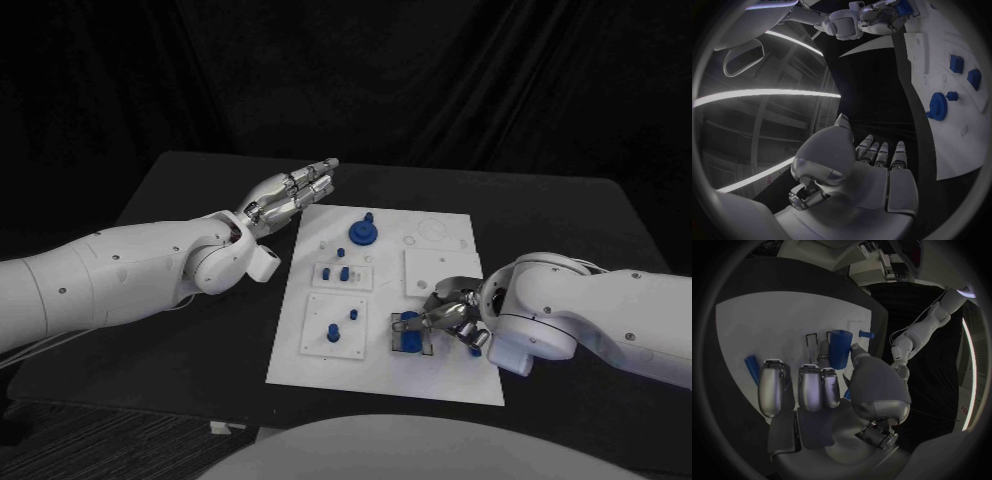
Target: Assemble the parts on the task board
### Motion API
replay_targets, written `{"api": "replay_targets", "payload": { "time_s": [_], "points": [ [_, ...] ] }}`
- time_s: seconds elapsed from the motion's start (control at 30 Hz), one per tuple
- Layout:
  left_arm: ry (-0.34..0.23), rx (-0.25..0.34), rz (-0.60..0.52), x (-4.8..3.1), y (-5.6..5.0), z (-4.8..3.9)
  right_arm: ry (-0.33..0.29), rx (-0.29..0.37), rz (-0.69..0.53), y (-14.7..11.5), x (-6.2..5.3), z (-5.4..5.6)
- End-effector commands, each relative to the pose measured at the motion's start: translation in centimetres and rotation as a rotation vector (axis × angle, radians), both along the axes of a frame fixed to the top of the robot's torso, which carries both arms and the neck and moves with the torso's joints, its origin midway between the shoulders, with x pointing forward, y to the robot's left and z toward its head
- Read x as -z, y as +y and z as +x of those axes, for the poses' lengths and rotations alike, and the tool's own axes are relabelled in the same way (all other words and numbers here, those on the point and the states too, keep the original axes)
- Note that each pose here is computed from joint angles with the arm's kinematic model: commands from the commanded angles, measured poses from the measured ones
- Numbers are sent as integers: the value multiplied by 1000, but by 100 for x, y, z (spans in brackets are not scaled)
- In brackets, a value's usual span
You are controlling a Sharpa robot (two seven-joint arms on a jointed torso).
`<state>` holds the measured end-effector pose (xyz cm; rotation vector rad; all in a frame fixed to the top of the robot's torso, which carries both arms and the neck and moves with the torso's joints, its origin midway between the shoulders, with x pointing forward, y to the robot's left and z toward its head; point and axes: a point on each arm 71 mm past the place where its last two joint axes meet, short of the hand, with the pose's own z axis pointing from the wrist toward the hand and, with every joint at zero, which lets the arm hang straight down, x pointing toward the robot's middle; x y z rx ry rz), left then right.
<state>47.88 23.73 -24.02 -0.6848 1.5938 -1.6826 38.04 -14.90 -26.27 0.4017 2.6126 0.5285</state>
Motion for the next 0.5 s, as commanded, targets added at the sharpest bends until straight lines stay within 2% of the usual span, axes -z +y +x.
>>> {"api": "replay_targets", "payload": {
  "time_s": [0.03, 0.5],
  "points": [
    [0, 14, -10, -1, -15, -8, 32, -4, -44, -33, 58, -32],
    [7, 18, -9, 6, -15, -8, 11, 1, -52, -54, 59, -5]
  ]
}}
